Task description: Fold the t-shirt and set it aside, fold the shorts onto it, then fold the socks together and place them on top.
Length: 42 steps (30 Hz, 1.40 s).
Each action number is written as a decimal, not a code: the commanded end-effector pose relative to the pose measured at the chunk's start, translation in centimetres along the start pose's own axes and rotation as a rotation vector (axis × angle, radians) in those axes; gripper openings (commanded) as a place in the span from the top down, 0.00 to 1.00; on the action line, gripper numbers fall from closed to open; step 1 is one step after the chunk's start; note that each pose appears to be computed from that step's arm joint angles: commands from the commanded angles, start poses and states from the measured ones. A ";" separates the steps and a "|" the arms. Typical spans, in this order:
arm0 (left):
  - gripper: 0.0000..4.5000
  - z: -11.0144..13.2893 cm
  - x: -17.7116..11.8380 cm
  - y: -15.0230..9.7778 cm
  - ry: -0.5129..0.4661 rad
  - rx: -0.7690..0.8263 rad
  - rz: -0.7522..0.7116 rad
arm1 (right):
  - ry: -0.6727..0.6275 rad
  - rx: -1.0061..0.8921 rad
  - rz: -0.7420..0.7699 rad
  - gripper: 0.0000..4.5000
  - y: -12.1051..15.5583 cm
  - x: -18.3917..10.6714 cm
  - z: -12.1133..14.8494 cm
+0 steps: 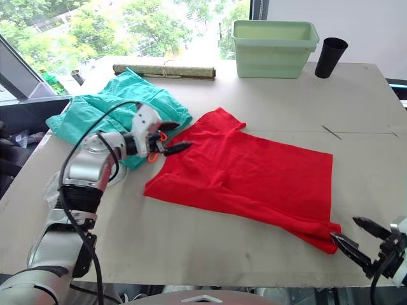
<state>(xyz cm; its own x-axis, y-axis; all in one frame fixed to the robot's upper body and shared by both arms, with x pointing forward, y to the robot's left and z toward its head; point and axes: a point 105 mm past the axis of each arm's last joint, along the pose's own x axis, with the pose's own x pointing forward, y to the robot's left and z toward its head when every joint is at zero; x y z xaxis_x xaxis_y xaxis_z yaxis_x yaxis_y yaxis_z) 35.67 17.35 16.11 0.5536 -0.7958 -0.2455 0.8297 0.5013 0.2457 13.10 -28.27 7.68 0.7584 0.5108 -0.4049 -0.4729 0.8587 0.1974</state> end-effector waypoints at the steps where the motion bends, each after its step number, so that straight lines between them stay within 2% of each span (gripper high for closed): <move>1: 0.01 0.7 -2.6 -2.5 -0.005 -0.020 -0.134 | 0.062 -0.027 0.049 0.00 1.2 -0.5 -0.7; 5: 0.01 -2.3 -5.8 -3.6 0.158 0.038 -0.192 | 0.073 -0.035 0.016 0.00 1.1 0.1 -1.8; 12: 0.01 -5.5 -7.2 -4.0 0.262 0.077 -0.198 | 0.033 -0.007 0.018 0.00 1.5 1.2 -2.3; 15: 0.00 -6.2 -6.8 -4.2 0.276 0.105 -0.203 | 0.006 0.006 0.016 0.20 1.6 1.6 -1.9; 22: 0.00 -8.5 -6.7 -4.6 0.344 0.121 -0.219 | 0.025 -0.013 0.053 0.98 2.5 2.4 -2.2; 23: 0.00 -8.6 -6.7 -4.6 0.347 0.123 -0.220 | 0.022 -0.018 0.054 0.99 2.5 2.5 -2.1; 27: 0.26 -9.2 -7.1 -4.6 0.367 0.101 -0.223 | 0.024 -0.055 0.044 1.00 2.1 2.2 -1.8; 32: 0.71 -9.6 -8.2 -6.2 0.398 -0.025 -0.282 | 0.024 -0.126 0.014 1.00 0.4 1.7 -1.1; 34: 0.93 -9.8 -8.7 -6.7 0.418 -0.053 -0.302 | 0.022 -0.149 0.019 1.00 0.1 1.6 -0.8; 35: 0.99 -9.9 -8.8 -6.8 0.425 -0.052 -0.297 | 0.028 -0.173 0.038 1.00 0.0 1.4 -0.6; 38: 0.99 -10.2 -8.8 -6.6 0.427 -0.068 -0.259 | 0.059 -0.240 0.109 1.00 0.2 1.0 -0.4; 42: 0.99 -10.3 -8.8 -6.5 0.426 -0.078 -0.244 | 0.075 -0.449 0.208 1.00 -0.1 0.4 0.8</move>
<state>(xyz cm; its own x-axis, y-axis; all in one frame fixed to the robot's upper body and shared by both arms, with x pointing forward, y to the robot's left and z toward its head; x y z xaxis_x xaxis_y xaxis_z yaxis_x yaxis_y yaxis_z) 26.82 23.94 8.45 0.3295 -0.7175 -0.6137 0.9366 0.3304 0.1165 13.69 -27.43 6.97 0.6142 0.6437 -0.4565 -0.7271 0.6865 -0.0103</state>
